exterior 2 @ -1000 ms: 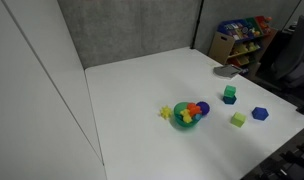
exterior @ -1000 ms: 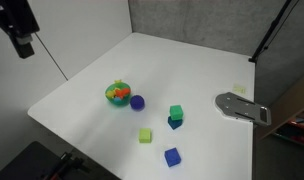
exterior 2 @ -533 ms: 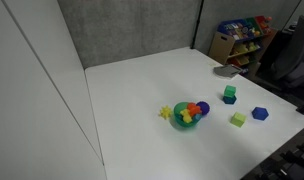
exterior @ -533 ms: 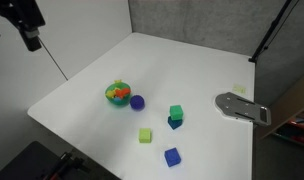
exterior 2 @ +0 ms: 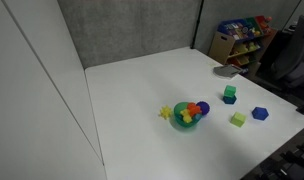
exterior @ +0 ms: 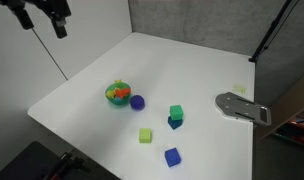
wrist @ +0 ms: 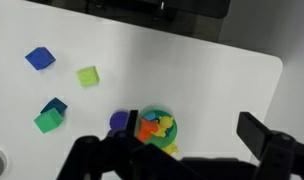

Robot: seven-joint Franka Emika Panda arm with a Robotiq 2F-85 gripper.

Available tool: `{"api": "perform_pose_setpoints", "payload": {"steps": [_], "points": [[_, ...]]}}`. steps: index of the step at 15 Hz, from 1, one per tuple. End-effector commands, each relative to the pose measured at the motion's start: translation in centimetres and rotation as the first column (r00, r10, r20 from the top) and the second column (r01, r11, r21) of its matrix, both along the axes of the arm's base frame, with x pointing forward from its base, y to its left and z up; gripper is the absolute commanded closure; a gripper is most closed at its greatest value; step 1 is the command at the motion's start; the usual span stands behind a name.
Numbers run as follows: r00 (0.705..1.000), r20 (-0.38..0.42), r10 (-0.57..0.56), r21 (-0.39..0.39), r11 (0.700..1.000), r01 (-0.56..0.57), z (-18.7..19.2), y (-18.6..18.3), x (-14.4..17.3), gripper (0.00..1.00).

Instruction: Remove the dark green toy block from the top of the blue toy block

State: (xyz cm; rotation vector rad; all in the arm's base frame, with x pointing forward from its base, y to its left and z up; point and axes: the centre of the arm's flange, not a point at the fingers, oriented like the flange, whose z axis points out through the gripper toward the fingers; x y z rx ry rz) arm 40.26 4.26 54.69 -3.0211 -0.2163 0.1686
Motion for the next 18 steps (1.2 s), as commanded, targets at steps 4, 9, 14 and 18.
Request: {"api": "perform_pose_setpoints", "payload": {"steps": [4,9,14,18], "points": [[0.997,0.029,-0.067,-0.025,0.997,0.068,-2.8,0.7,7.7,0.00],[0.992,0.038,-0.119,-0.043,0.992,0.120,-7.8,0.0,12.6,0.00],[0.982,-0.018,-0.189,-0.056,0.981,0.188,-14.5,-2.4,17.5,0.00],[0.964,-0.049,-0.261,-0.069,0.964,0.257,-19.0,-5.1,20.9,0.00]]}}
